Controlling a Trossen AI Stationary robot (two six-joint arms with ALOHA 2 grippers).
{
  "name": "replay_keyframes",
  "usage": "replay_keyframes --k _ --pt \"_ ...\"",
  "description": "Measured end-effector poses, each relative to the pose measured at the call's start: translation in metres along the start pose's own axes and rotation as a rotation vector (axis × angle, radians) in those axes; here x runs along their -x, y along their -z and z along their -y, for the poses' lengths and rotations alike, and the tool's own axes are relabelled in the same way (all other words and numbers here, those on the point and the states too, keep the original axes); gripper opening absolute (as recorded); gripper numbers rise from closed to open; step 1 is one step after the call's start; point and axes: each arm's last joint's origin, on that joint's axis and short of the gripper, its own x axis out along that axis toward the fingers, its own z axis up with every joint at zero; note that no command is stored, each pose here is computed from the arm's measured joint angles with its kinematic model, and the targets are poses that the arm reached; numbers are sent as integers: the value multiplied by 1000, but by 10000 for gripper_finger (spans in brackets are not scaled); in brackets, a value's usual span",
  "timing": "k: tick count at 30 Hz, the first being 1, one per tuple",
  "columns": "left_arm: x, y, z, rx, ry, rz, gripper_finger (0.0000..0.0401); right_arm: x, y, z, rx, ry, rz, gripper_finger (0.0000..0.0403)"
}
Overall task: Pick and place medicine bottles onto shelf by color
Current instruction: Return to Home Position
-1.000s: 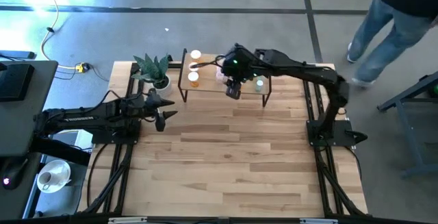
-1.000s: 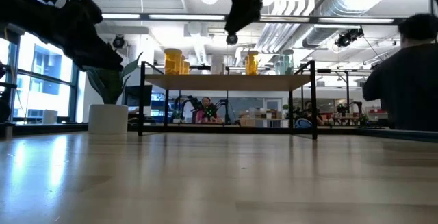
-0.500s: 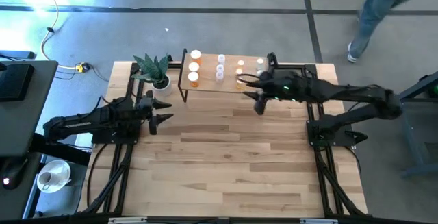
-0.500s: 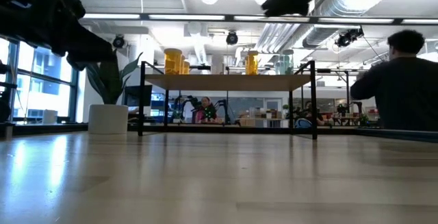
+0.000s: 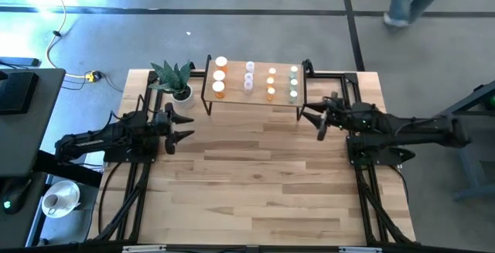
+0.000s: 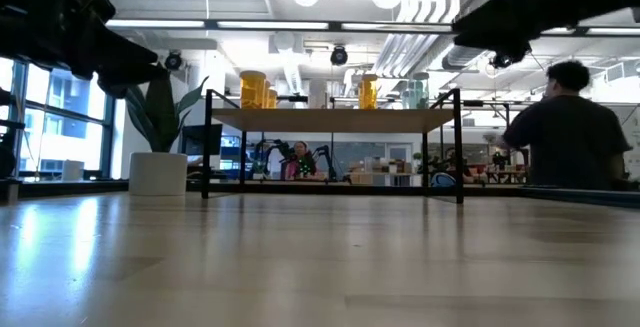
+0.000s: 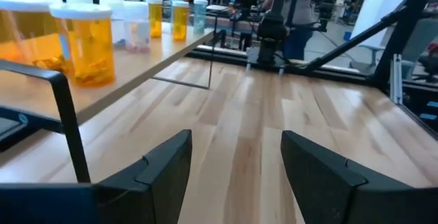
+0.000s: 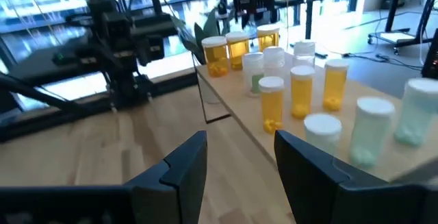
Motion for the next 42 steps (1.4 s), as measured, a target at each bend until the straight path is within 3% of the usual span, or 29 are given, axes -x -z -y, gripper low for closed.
replay_keyframes --k 12,30,36,42 --pt "0 -3 -1 -56 -58 29 213 24 36 11 -34 -29 74 162" --pt "0 -2 -2 -56 -59 26 213 20 87 17 -78 -45 -50 162" --pt "0 -2 -2 -56 -59 26 213 19 93 18 -42 -46 -10 162" --pt "0 -2 -2 -56 -59 26 213 19 98 23 -49 98 -21 162"
